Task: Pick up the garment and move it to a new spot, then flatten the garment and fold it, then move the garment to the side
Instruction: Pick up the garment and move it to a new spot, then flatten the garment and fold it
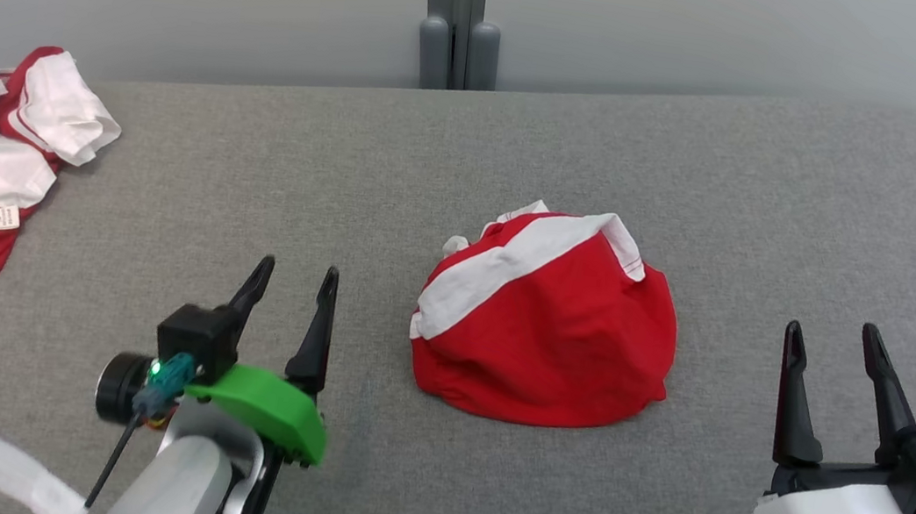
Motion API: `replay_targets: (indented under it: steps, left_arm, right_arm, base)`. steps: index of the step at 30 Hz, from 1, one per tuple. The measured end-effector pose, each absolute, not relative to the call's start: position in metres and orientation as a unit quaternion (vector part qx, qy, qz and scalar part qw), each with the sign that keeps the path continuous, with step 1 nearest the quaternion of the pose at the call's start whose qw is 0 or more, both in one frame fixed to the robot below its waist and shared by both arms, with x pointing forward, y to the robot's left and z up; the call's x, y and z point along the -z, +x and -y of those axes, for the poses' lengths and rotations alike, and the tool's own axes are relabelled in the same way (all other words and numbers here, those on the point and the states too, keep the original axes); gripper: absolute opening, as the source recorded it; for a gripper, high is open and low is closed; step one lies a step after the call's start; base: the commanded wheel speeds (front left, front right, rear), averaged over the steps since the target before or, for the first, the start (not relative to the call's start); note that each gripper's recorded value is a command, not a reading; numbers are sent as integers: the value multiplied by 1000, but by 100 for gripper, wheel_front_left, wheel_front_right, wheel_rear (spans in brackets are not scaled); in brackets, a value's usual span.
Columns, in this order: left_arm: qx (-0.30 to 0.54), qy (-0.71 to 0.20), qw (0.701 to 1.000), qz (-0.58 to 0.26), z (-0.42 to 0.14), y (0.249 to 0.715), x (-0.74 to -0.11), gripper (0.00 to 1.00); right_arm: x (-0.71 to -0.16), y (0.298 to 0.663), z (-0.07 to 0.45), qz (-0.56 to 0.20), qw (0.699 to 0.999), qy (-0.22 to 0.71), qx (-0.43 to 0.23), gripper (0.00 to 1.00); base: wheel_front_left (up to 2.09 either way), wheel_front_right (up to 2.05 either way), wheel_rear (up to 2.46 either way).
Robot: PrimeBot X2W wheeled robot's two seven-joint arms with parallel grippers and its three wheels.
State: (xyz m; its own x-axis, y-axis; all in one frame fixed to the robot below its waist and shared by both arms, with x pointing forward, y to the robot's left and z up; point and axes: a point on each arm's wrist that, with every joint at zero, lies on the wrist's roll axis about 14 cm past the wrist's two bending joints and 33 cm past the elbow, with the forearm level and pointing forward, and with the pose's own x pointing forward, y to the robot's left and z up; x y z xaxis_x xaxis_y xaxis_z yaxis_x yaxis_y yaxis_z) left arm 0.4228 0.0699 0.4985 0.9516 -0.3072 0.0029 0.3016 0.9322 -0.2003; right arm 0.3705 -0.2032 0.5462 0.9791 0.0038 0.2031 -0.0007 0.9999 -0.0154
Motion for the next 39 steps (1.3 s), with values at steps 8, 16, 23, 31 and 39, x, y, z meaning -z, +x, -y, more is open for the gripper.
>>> replay_targets:
  steps: [8, 16, 23, 31, 39]
  left_arm:
    - [61, -111, 992, -7, -123, 388, -490, 100]
    - [26, -114, 993, 1, -144, 369, -488, 100]
    - [24, -111, 993, 0, -147, 366, -486, 100]
    - [25, -112, 993, -3, -147, 367, -483, 100]
    - [27, -111, 993, -11, -146, 367, -478, 100]
  right_arm:
    - [-541, 362, 191, 95, 995, 6, -19, 100]
    - [-528, 359, 182, 76, 997, 10, -32, 100]
    - [-517, 359, 177, 57, 997, 17, -38, 100]
    - [-515, 360, 178, 54, 998, 18, -37, 100]
    - [-514, 361, 179, 53, 998, 17, -35, 100]
  base:
    - [0, 0, 0]
    - [0, 0, 0]
    - [0, 0, 0]
    - [0, 0, 0]
    - [0, 0, 0]
